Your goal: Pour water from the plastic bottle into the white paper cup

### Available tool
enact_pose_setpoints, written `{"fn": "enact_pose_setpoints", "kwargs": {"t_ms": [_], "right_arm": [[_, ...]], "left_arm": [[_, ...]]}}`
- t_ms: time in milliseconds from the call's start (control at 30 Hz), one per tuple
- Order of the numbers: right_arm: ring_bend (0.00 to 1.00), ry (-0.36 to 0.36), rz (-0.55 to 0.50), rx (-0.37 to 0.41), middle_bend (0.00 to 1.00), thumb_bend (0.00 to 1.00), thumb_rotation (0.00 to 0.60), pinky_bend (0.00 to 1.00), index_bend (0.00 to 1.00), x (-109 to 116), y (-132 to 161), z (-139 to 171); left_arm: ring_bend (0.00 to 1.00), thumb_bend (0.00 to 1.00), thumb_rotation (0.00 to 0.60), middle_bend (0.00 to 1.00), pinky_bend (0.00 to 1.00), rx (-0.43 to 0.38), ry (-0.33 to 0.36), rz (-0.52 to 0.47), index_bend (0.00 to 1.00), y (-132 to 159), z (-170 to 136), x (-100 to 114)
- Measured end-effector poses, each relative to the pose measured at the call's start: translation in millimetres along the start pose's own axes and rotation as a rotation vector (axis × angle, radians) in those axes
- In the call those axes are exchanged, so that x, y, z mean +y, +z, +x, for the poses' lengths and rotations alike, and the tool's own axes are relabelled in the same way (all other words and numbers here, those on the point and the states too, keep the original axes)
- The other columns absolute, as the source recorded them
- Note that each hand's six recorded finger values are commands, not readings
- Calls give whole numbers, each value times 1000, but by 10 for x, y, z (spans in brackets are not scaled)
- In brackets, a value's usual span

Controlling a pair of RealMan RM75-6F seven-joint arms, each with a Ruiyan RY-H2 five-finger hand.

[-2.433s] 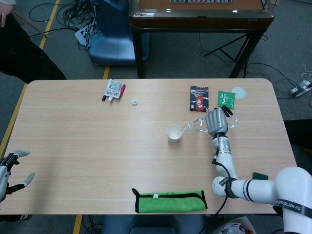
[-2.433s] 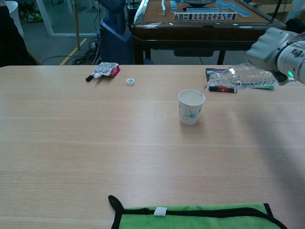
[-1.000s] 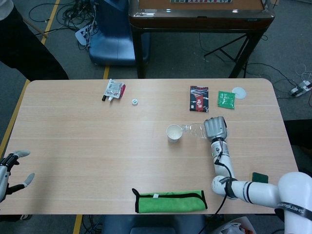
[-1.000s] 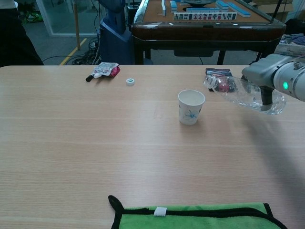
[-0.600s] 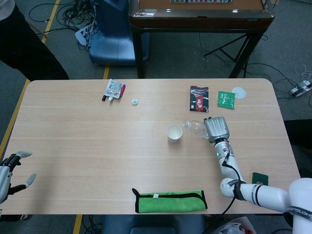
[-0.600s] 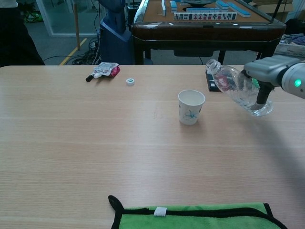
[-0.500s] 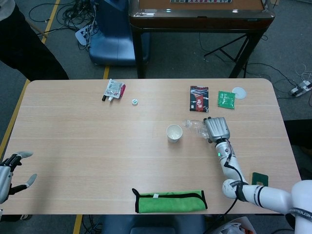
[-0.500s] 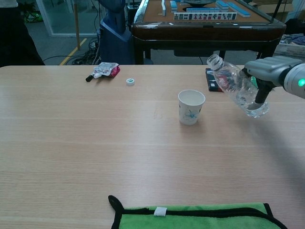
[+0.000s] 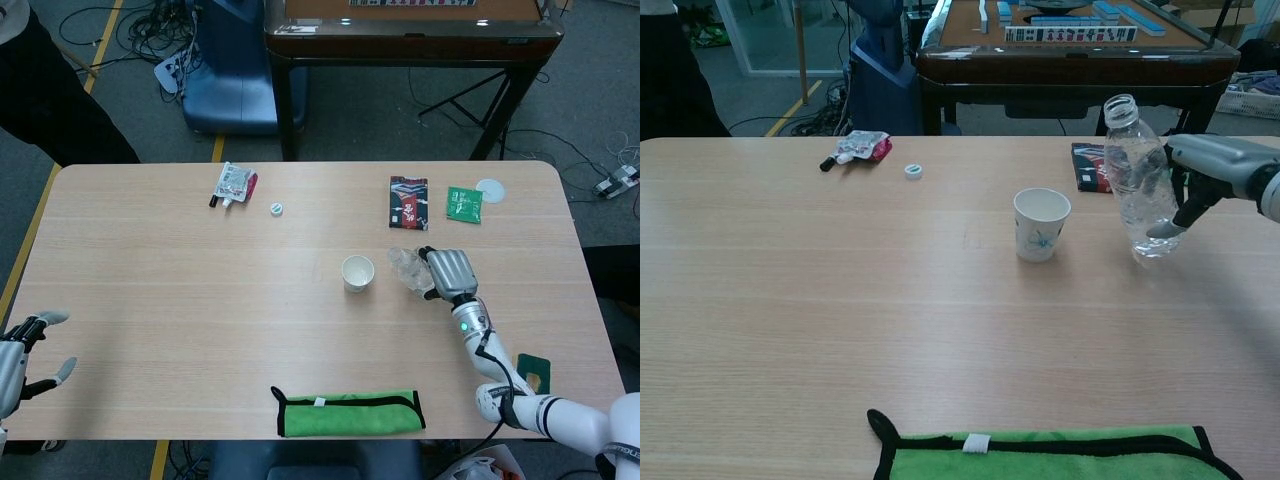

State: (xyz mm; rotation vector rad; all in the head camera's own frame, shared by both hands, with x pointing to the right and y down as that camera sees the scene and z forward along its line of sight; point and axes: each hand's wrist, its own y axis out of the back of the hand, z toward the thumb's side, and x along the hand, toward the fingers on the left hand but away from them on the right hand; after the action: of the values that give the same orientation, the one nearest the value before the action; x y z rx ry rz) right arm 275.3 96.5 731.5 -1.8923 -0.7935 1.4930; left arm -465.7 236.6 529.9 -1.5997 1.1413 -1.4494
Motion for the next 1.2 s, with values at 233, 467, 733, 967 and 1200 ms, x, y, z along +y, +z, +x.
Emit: {"fn": "enact_pose_setpoints", "kwargs": {"t_ms": [233, 467, 733, 967, 1200], "right_arm": [[504, -33, -116, 36, 618, 336, 600, 523, 597, -122, -72, 29], [499, -54, -189, 65, 606, 337, 600, 523, 597, -276, -121, 32], [485, -69, -283, 88, 597, 335, 600, 523, 597, -421, -101, 15], [392, -87, -315, 109, 498, 267, 600, 523, 583, -496, -112, 3], [274, -68, -302, 104, 369, 95, 600, 495, 426, -494, -188, 4]], "left_arm": [[415, 213, 600, 293, 593, 1, -4, 3, 300, -2, 1, -14], [415, 213, 600, 293, 593, 3, -7, 4, 300, -6, 1, -25], [415, 213, 600, 293, 593, 1, -16, 6, 300, -3, 0, -55], [415, 213, 600, 293, 593, 3, -16, 6, 300, -10, -1, -56], [415, 213, 600, 293, 593, 1, -17, 9, 300, -3, -3, -61]]}}
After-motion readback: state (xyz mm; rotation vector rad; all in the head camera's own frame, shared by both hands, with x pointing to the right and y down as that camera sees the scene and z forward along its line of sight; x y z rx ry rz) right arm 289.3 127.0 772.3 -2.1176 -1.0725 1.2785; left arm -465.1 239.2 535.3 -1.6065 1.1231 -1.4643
